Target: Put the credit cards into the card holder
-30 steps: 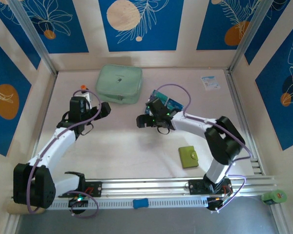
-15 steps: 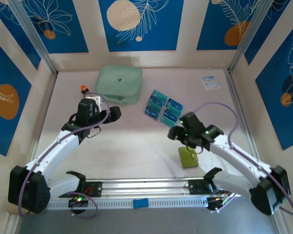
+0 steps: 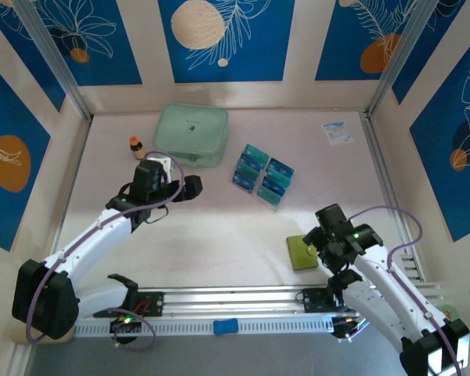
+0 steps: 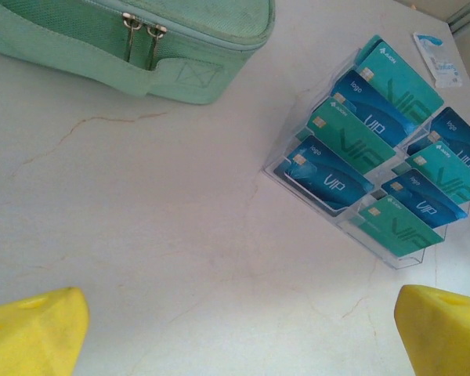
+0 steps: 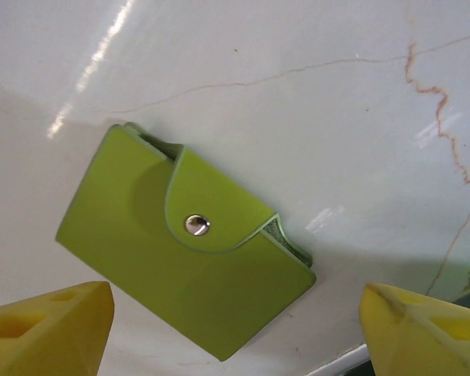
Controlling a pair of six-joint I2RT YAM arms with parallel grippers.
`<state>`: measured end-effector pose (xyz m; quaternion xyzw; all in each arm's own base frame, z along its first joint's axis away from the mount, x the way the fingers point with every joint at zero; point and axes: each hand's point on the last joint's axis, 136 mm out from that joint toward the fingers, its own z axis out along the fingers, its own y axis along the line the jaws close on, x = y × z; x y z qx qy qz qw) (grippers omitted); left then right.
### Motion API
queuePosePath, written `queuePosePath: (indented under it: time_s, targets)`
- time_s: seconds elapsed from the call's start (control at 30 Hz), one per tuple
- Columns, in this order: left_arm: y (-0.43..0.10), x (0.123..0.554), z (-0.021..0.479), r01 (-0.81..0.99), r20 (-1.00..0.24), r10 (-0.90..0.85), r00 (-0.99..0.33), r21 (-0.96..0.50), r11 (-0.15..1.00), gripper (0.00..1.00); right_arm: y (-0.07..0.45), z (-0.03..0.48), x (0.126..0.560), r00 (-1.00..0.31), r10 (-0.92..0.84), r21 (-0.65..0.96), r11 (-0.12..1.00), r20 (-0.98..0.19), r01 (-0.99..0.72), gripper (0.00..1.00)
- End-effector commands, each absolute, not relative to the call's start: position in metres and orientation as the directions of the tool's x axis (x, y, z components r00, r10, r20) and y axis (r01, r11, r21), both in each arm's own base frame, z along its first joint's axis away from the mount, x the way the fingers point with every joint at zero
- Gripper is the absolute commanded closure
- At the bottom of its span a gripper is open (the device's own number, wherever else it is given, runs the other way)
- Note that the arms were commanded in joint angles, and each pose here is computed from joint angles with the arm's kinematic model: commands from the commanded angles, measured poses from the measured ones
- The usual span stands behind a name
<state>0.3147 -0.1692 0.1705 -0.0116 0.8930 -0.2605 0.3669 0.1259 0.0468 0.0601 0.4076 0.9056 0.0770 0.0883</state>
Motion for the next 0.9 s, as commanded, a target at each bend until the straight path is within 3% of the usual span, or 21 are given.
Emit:
queuePosePath:
  time_s: [0.0, 0.57, 0.87]
  targets:
    - [-0.173, 0.321, 0.187, 0.181, -0.676, -0.231, -0.7, -0.481, 0.858, 0.0, 0.045, 0.044, 0.106, -0.644, 0.765, 0.133, 0.641, -0.026, 0.756, 0.17]
    - [-0.176, 0.32, 0.195, 0.19, -0.691, -0.236, -0.684, -0.48, 0.856, 0.0, 0.088, 0.044, 0.127, -0.686, 0.718, 0.305, 0.632, 0.115, 0.713, 0.15]
    - [-0.177, 0.319, 0.198, 0.197, -0.702, -0.235, -0.672, -0.476, 0.857, 0.0, 0.103, 0.046, 0.144, -0.701, 0.703, 0.403, 0.611, 0.119, 0.681, 0.16]
